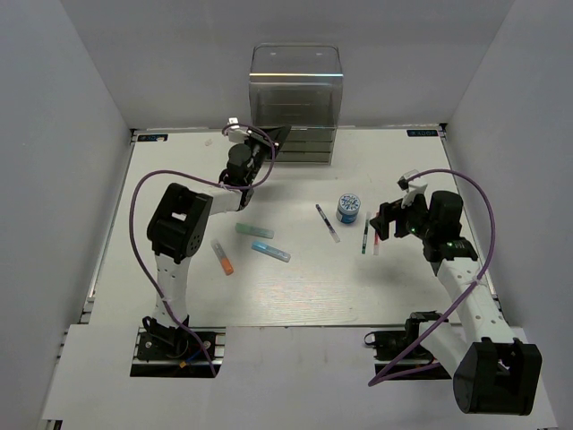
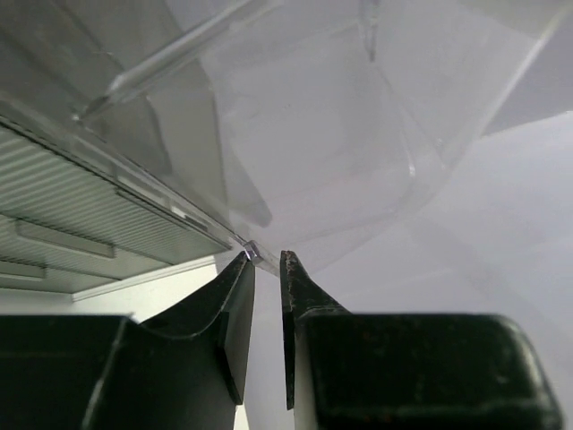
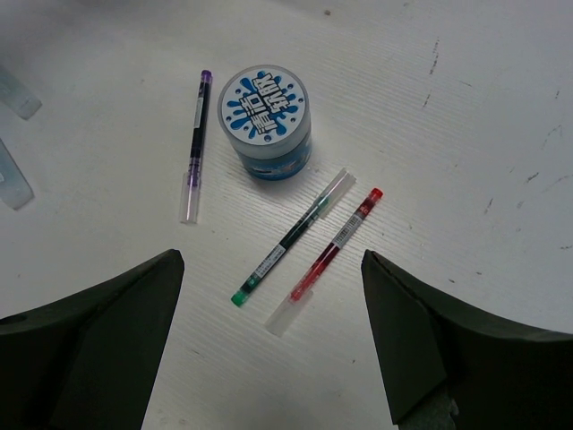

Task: Sort the stationery into containers
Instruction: Open the storage box at the center of the board.

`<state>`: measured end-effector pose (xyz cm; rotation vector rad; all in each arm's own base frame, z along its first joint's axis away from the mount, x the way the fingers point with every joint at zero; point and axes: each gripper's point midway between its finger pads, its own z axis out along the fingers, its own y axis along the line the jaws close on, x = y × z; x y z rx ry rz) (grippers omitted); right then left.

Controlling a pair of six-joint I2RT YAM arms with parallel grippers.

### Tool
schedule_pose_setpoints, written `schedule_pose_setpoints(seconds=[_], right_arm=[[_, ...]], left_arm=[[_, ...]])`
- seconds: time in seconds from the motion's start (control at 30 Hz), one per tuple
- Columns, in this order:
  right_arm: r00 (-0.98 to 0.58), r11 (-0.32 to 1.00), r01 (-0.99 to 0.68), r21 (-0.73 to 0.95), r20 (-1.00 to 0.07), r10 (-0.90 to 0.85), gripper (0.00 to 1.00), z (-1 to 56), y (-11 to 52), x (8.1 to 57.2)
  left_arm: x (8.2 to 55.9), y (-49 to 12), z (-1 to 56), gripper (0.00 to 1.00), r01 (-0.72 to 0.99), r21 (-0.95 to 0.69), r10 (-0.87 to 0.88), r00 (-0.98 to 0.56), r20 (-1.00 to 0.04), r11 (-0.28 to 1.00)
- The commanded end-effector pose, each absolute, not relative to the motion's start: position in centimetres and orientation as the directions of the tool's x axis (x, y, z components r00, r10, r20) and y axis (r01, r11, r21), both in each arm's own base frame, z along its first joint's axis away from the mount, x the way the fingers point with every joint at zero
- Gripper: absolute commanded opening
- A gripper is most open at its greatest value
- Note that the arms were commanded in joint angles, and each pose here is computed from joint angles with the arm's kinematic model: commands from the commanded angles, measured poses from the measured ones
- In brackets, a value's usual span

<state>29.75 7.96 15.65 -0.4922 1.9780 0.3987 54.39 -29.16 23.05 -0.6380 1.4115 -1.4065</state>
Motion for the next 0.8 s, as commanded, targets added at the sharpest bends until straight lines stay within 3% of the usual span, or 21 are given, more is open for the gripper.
schedule_pose_setpoints(seconds=[0.0, 0.3, 0.47, 0.67, 0.77], right_arm=[[-0.365, 0.846, -0.531, 0.053, -0.915, -0.172, 0.86, 16.1, 8.4, 29.9], [-0.258, 0.717, -0.697, 0.010, -0.936, -0.238, 0.88, 16.6, 11.3, 29.0], [-0.093, 0.649, -0.749, -0.136, -0.948, -0.305, 0.89, 19.3, 12.4, 31.4], [-0.081, 0.640, -0.744, -0.191, -0.925, -0.371, 0.90, 18.7, 13.2, 35.5], [-0.157, 0.654, -0.742, -0.151, -0.908, -0.388, 0.90, 16.4, 13.6, 36.7]], left_arm=[[52.0, -28.2, 32.9, 0.28, 0.477, -0.873, -0.916, -0.294, -0.272, 0.105], [51.6, -28.0, 33.5, 0.23, 0.484, -0.869, -0.917, -0.292, -0.271, 0.102], [51.4, -27.9, 33.2, 0.23, 0.477, -0.873, -0.916, -0.294, -0.272, 0.105], [51.3, -27.9, 33.5, 0.23, 0.477, -0.873, -0.916, -0.294, -0.272, 0.105], [51.3, -27.9, 33.5, 0.23, 0.477, -0.873, -0.916, -0.294, -0.272, 0.105]])
